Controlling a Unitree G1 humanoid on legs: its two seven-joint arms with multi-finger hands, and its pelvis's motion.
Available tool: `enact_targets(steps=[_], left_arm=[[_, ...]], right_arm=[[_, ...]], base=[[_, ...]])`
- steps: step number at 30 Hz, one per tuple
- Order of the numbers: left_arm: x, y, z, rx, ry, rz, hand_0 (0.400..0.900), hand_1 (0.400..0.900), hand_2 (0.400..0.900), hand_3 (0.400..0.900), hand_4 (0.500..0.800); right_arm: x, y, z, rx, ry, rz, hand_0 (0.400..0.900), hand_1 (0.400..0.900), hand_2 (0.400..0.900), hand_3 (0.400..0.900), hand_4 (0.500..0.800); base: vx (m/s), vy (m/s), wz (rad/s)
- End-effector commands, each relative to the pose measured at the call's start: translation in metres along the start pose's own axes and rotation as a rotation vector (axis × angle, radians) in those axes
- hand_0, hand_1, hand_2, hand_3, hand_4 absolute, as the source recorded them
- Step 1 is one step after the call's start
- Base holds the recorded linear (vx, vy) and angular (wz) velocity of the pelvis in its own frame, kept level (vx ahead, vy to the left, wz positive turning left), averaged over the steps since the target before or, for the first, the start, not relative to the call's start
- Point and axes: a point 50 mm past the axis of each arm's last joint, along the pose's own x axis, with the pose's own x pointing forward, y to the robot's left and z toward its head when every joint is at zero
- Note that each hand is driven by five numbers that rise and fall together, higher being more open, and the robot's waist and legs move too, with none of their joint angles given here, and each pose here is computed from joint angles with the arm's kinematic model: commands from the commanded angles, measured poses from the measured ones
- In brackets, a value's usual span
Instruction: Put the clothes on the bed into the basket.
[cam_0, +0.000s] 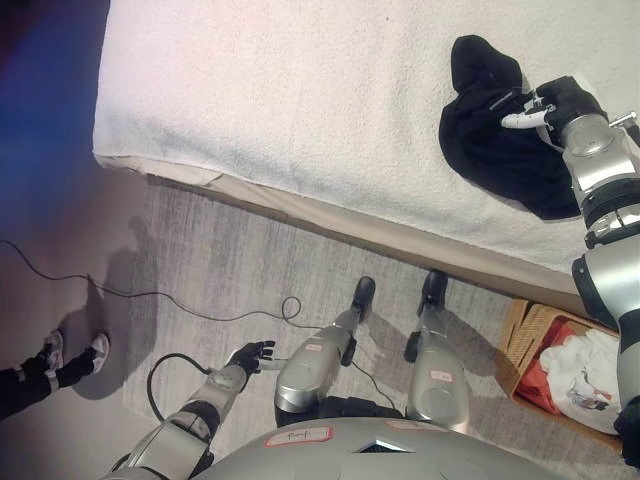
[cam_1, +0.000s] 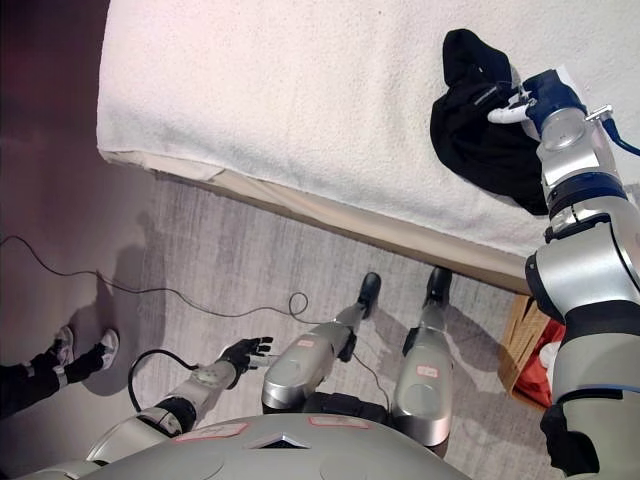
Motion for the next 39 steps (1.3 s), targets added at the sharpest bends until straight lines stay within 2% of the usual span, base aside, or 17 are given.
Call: enact_targets(steps=[1,11,22,30,39], left_arm=[[-0.008,0.026,-0.04,0.068,0.165,0.063,0.9,0.9,0.9,0.9,0.8],[-0.014,0.047,-0.052,0.051,0.233,0.116,0.9,0.9,0.9,0.9,0.8],[-0.024,0.05,-0.081,0.038,0.318,0.124,0.9,0.9,0.9,0.9,0.8],[-0.026,0.056,-0.081,0.032,0.312,0.14,0.9,0.9,0.9,0.9,0.8],[-0.025,0.052,-0.08,0.035,0.304,0.131,0.9,0.9,0.9,0.9,0.8]], right_arm=[[-0.001,-0.021,0.04,-0.02,-0.101,-0.065,0.4,0.4,0.4,0.4,0.5],[-0.002,-0.024,0.032,-0.107,-0.078,-0.041,0.4,0.4,0.4,0.4,0.5],[-0.003,-0.04,-0.004,-0.119,0.029,-0.056,0.4,0.4,0.4,0.4,0.5],[-0.011,-0.067,-0.034,-0.085,0.122,-0.12,0.4,0.4,0.4,0.4,0.5],[-0.016,-0.075,-0.059,-0.077,0.191,-0.137,0.4,0.4,0.4,0.4,0.5]], base=[[0.031,0.016,-0.39],[0.057,0.032,-0.54],[0.002,0.04,-0.57],[-0.026,0.041,-0.39],[-0.023,0.026,-0.28]])
